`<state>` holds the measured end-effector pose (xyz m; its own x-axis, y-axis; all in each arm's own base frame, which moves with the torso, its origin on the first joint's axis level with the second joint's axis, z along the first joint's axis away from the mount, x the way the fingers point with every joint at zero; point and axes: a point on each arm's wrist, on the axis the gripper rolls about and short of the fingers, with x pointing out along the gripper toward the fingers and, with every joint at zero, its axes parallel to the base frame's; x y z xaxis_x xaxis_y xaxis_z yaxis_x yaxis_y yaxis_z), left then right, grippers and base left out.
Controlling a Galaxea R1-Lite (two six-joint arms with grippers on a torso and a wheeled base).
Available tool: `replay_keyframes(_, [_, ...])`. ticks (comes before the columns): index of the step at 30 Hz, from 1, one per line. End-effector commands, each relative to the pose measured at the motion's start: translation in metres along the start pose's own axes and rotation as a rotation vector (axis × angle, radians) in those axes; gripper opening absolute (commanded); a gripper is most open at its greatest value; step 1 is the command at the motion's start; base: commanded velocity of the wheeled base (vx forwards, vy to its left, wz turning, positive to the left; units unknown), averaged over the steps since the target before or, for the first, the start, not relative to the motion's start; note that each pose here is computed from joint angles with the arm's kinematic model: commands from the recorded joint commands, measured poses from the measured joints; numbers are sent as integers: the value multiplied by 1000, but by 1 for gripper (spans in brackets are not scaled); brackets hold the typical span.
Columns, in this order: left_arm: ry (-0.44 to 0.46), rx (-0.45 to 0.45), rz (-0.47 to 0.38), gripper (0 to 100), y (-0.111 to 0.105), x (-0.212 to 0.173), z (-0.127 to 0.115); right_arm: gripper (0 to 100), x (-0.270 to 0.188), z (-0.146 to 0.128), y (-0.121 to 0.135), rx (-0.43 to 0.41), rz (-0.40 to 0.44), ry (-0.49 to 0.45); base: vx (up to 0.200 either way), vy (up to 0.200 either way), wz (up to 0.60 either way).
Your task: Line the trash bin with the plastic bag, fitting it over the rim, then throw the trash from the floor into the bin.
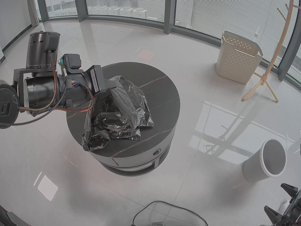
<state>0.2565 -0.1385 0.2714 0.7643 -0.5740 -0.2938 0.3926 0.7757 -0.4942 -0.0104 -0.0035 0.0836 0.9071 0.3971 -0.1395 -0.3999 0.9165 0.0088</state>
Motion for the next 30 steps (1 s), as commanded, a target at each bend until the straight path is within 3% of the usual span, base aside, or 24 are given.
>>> replay_keyframes(1, [-39,30,-35,0,-11,3,14,100,-3,-6,1,13,-85,-46,0,0,0])
replay_keyframes(7, [-75,82,-89,0,-32,-1,29,100,-4,-7,1,10,-77,-56,0,0,0])
replay_keyframes(10, [-85,101,-172,0,-64,-13,45,100,-4,-7,1,11,-72,-59,0,0,0])
replay_keyframes(11, [-85,101,-172,0,-64,-13,45,100,-4,-7,1,11,-72,-59,0,0,-600])
replay_keyframes(12, [-68,113,-216,0,-82,-19,48,100,-4,-6,1,11,-69,-53,0,0,-600])
replay_keyframes(16, [-48,138,-267,0,-103,-15,50,100,-4,-6,1,9,-56,-52,0,0,-600])
replay_keyframes(30, [-47,191,-322,0,-124,10,48,100,-4,-7,1,9,-54,-59,0,0,-600])
